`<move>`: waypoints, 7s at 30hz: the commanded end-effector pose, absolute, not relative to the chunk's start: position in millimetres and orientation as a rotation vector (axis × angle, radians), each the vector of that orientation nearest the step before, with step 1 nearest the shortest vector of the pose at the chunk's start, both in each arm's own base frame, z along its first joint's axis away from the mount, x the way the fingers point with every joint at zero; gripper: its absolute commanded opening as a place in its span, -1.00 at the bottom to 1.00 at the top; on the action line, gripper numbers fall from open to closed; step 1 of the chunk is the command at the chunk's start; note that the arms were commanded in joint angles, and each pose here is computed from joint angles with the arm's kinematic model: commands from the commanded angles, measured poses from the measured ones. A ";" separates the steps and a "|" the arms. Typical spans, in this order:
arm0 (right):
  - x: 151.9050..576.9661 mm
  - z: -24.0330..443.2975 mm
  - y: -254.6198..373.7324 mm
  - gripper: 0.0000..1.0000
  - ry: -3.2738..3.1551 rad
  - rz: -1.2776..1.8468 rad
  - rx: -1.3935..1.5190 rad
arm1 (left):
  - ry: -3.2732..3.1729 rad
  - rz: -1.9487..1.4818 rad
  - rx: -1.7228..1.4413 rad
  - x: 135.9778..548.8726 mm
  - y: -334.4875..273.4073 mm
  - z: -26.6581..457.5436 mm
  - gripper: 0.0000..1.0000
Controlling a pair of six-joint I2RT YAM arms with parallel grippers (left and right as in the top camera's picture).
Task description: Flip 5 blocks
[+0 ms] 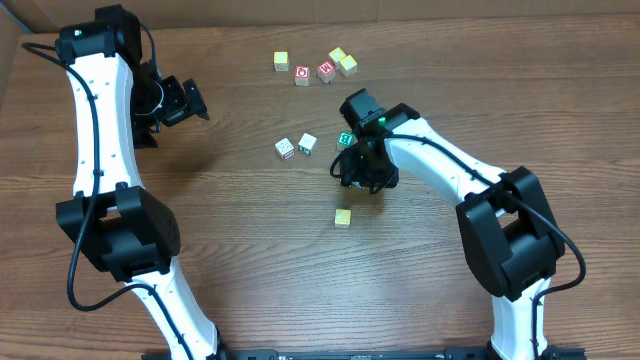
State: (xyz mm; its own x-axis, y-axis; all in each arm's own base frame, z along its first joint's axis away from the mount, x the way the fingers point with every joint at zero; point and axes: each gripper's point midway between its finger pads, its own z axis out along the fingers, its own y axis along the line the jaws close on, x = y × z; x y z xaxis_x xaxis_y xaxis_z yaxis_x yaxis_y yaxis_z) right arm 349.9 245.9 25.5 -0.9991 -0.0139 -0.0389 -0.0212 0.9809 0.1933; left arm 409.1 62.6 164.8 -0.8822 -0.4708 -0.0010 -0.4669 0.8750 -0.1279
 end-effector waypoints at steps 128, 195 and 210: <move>178.3 13.7 253.9 -0.90 3.270 -0.053 0.139 | 2.974 -0.190 -0.751 409.3 60.2 178.1 1.00; 268.8 22.0 222.3 -0.92 3.183 0.323 0.417 | 2.974 -0.190 -0.751 409.3 60.2 178.1 1.00; 280.4 23.7 231.3 -0.92 3.139 0.391 0.283 | 2.974 -0.190 -0.751 409.3 60.2 178.1 1.00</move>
